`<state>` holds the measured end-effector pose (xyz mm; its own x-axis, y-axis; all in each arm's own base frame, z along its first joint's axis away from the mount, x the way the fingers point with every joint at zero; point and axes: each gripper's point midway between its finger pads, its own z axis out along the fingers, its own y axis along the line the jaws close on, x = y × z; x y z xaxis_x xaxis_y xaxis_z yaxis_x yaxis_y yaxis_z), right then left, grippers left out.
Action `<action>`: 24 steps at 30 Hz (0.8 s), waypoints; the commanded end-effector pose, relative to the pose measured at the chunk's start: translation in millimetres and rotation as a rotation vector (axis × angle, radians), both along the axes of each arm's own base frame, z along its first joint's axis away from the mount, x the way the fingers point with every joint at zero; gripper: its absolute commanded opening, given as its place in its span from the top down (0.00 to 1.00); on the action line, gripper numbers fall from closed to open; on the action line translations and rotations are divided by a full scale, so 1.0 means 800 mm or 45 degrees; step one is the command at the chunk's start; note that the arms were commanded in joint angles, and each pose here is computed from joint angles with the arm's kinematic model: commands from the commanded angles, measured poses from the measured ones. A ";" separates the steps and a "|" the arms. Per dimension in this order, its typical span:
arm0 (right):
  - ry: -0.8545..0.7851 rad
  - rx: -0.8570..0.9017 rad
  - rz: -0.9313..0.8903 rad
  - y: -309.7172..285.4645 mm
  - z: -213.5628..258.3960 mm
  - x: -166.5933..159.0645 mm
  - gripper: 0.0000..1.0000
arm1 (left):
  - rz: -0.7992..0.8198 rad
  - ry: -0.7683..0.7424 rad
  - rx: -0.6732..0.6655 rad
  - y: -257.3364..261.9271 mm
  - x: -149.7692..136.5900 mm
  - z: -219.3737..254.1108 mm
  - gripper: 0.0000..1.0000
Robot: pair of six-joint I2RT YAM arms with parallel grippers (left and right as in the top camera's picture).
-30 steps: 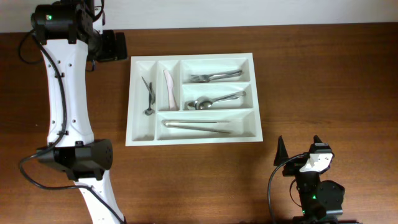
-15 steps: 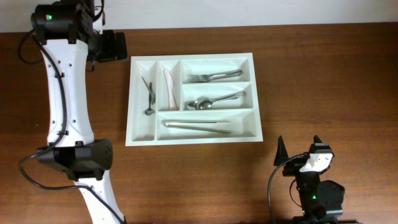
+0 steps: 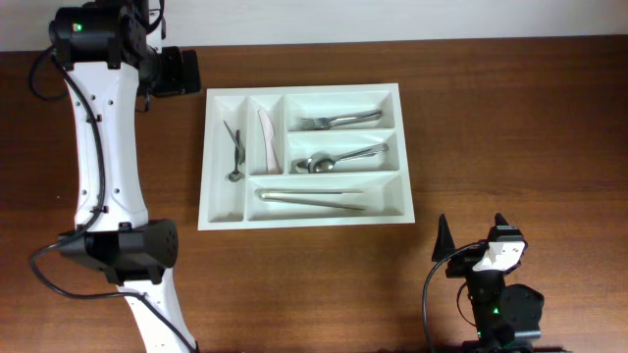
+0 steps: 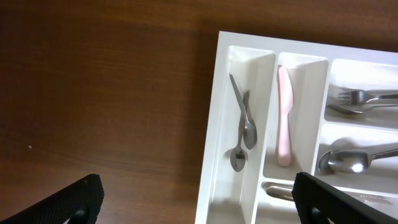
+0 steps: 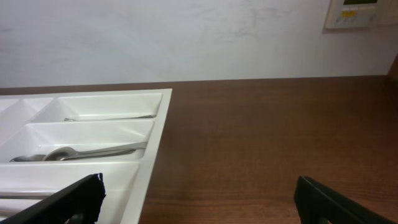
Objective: Pack container
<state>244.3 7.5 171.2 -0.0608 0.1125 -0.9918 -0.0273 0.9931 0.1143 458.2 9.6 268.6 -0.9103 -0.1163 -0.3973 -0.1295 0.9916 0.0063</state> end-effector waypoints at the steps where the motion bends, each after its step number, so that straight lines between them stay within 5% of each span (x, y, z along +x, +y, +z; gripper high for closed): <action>1: -0.003 -0.013 0.020 0.004 -0.003 0.000 0.01 | -0.005 -0.046 -0.025 -0.005 0.002 0.012 0.01; 10: -0.002 -0.013 0.020 0.004 -0.003 0.000 0.01 | -0.001 -0.508 -0.239 -0.034 0.000 0.145 0.01; 24: -0.002 -0.013 0.020 0.004 -0.003 0.000 0.01 | 0.077 -0.549 -0.233 -0.027 -0.052 0.188 0.01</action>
